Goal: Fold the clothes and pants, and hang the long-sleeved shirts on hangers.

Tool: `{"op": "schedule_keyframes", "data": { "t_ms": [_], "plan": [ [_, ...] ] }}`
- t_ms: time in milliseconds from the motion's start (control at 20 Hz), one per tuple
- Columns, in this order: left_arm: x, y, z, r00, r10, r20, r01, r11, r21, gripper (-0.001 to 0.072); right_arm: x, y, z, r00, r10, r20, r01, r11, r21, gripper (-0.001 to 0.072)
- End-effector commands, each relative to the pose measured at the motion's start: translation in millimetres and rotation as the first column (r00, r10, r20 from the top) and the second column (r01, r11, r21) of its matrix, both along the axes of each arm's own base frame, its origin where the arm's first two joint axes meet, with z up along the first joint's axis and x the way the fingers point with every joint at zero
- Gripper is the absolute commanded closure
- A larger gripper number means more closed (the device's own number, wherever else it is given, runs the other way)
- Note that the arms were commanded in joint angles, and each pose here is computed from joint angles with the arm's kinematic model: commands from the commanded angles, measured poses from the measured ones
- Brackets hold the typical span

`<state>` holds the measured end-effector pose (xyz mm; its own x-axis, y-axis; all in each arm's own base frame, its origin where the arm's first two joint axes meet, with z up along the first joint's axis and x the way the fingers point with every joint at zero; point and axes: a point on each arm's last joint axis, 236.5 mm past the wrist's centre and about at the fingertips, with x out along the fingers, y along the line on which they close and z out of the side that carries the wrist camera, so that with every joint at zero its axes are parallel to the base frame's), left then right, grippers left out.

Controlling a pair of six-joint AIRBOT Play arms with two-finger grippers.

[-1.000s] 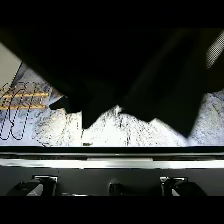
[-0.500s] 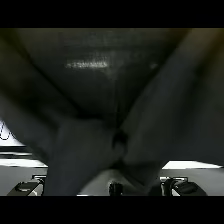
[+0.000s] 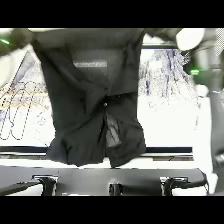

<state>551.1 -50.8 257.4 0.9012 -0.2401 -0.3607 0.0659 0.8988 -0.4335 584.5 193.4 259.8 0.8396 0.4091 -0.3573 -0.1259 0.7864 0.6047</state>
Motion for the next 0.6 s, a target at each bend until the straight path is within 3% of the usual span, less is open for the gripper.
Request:
{"op": "schedule_keyframes", "data": {
  "t_ms": [0,100,150,200,300,350,550],
  "plan": [
    [21,-11,-143,0.943,-0.045,-0.330,0.032,0.999,-0.043,0.0690,19,35,-147,0.944,0.065,-0.323,-0.035,0.995,0.097,0.0627],
    [8,-19,-197,0.870,-0.079,-0.486,0.052,0.996,-0.070,0.0688,1,39,-194,0.887,0.112,-0.449,-0.104,0.994,0.043,0.0622],
    [0,-21,-215,0.833,-0.092,-0.545,0.055,0.995,-0.083,0.0678,-9,40,-204,0.866,0.137,-0.480,-0.148,0.989,0.016,0.0572],
    [-6,-23,-224,0.810,-0.098,-0.579,0.053,0.994,-0.093,0.0577,-18,39,-206,0.851,0.159,-0.500,-0.187,0.982,-0.007,0.0488],
    [-13,-24,-218,0.798,-0.109,-0.592,0.064,0.993,-0.096,0.0113,-35,29,-193,0.836,0.196,-0.512,-0.257,0.965,-0.050,0.0280],
    [-16,-22,-208,0.802,-0.112,-0.587,0.068,0.993,-0.096,0.0027,-47,20,-178,0.830,0.219,-0.513,-0.300,0.951,-0.079,0.0203],
    [-46,11,-159,0.813,-0.072,-0.578,0.052,0.997,-0.051,0.0027,-106,-59,-136,0.794,0.135,-0.593,-0.367,0.884,-0.290,0.0161]
  ]
}}
